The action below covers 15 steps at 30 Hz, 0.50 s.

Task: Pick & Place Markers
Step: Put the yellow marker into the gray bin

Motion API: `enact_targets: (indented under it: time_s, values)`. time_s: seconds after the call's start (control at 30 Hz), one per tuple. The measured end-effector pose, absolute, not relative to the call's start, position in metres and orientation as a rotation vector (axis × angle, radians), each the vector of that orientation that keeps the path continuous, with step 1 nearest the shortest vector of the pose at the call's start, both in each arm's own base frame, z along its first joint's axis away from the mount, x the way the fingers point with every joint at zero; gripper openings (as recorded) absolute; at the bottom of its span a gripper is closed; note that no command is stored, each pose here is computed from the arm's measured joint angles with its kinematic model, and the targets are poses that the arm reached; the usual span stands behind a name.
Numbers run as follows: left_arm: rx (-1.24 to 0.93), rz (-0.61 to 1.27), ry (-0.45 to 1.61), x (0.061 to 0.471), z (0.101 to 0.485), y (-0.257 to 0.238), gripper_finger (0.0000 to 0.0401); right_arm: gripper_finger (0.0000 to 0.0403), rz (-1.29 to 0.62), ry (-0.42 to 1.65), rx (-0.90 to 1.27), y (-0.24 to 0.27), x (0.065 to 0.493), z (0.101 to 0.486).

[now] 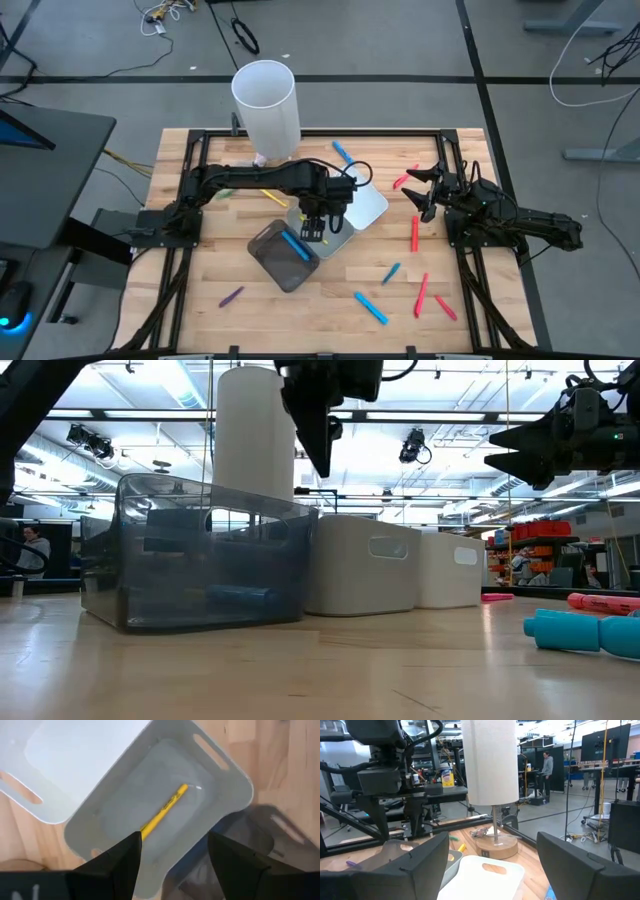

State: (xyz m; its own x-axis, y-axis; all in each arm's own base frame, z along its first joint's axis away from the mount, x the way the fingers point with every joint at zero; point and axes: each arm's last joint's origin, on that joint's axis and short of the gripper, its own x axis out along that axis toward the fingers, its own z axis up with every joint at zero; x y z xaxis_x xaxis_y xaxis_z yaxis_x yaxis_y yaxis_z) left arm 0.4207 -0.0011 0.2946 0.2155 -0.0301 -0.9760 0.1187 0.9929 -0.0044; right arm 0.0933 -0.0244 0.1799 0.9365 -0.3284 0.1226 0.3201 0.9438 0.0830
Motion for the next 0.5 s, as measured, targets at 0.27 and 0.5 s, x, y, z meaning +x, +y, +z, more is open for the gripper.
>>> enact_targets:
  time_s: [0.27,0.5]
  values:
    - [0.157,-0.211,1.377,0.413,0.299,-0.002,0.0234,0.0302,-0.331,-0.135,0.062,-0.024,0.093,0.18]
    - [0.271,-0.308,1.371,0.399,0.315,0.0,0.0234,0.0302,-0.332,-0.134,0.062,-0.024,0.093,0.18]
